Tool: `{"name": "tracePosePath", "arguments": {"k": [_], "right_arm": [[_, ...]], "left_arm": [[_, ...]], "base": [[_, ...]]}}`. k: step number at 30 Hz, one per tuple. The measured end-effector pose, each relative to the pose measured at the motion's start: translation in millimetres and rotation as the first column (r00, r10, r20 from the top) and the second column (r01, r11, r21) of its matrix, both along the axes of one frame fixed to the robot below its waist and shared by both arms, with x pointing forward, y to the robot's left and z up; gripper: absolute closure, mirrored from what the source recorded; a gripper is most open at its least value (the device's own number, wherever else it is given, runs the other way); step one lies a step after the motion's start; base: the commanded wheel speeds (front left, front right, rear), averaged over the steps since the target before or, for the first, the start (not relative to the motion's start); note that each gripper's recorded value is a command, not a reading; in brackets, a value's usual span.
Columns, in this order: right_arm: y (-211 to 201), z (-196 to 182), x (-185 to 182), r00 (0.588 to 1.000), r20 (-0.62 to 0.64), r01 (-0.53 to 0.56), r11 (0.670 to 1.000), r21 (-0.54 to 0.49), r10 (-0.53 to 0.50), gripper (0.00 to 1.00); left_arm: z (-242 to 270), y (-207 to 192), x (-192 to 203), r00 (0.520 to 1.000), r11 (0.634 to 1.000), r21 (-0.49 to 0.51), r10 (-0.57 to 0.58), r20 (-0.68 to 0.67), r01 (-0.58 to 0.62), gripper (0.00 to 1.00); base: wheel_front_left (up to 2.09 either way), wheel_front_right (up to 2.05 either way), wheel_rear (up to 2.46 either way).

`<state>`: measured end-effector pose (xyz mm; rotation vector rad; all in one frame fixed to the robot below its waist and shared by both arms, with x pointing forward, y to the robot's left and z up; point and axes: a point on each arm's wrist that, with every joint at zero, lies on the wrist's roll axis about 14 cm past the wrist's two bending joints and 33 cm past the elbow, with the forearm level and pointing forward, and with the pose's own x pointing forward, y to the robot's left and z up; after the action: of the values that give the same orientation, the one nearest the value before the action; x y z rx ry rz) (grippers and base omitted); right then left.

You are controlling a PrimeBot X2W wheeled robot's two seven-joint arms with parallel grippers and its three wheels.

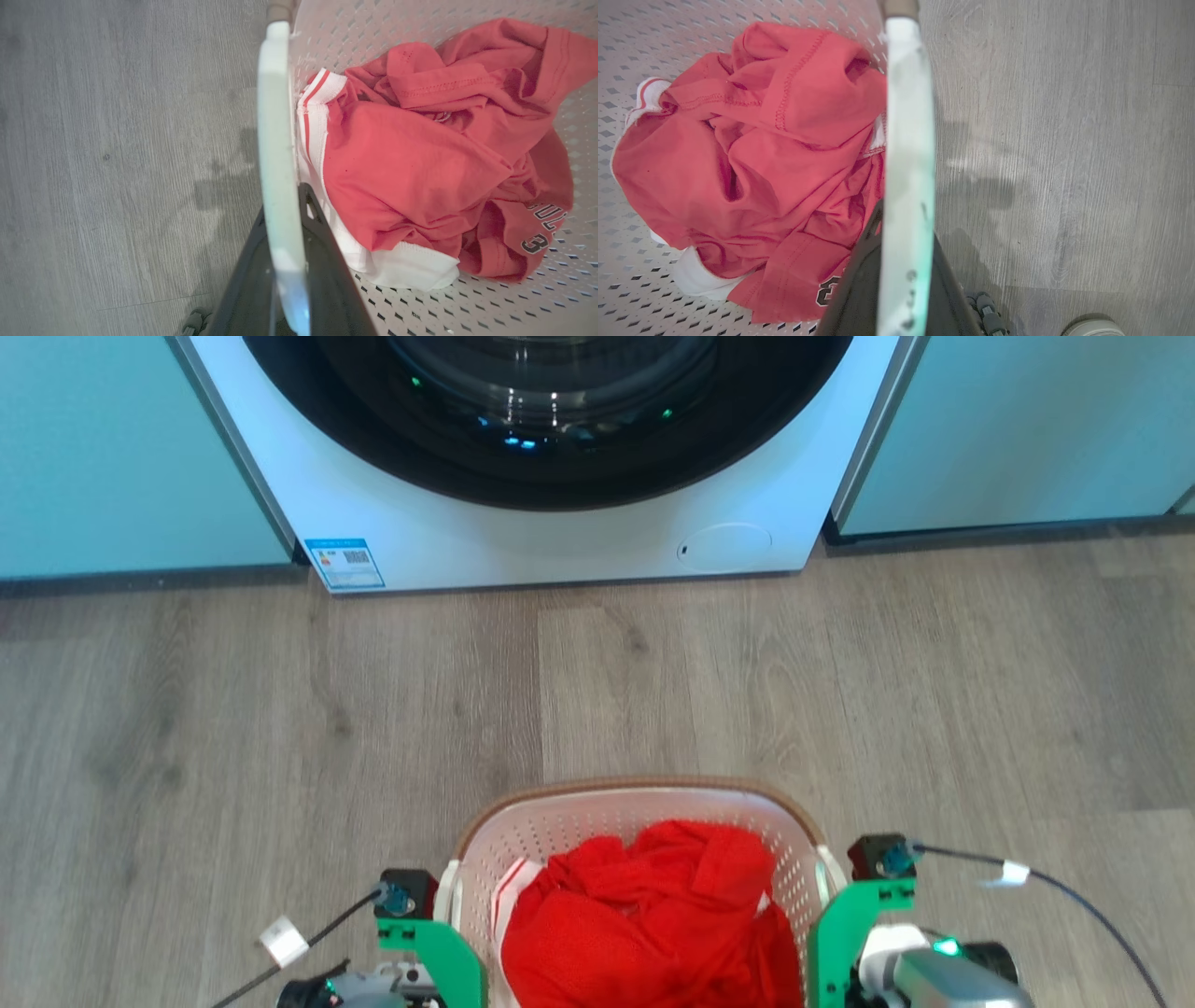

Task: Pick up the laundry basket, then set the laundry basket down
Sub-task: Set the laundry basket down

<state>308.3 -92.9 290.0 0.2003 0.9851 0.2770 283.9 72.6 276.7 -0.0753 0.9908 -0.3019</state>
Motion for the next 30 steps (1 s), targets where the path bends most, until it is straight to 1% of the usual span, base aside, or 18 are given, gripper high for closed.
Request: {"name": "tracePosePath", "arguments": {"k": [4,14,19,25,30], "right_arm": [[-0.1,2.3,14.0,1.0,0.017,-0.004,1.0,-0.003,0.004,1.0],[0.2,5.2,60.2,0.998,0.071,-0.002,1.0,-0.004,0.002,1.0],[2.0,0.0,83.7,0.997,0.081,-0.005,1.0,-0.003,0.005,1.0],[2.6,-8.4,120.0,0.995,0.104,-0.001,1.0,-0.001,0.001,1.0],[0.6,-24.5,142.9,0.995,0.099,0.001,1.0,-0.008,0.0,1.0]], "left_arm": [[-1.2,-0.7,7.6,1.0,1.0,-0.002,0.0,0.003,0.0,1.0],[1.9,-1.7,58.1,0.998,1.0,0.0,-0.002,0.066,0.002,1.0],[-3.1,-1.0,83.5,0.997,1.0,0.003,-0.002,0.077,0.002,1.0],[-11.2,-2.3,121.6,0.995,1.0,-0.004,0.004,0.1,-0.004,1.0],[-25.9,-4.6,145.8,0.995,1.0,-0.006,-0.002,0.102,0.002,1.0]], "base": [[0.0,0.0,0.0],[0.0,0.0,0.0],[0.0,0.0,0.0],[0.0,0.0,0.0],[0.0,0.0,0.0]]}}
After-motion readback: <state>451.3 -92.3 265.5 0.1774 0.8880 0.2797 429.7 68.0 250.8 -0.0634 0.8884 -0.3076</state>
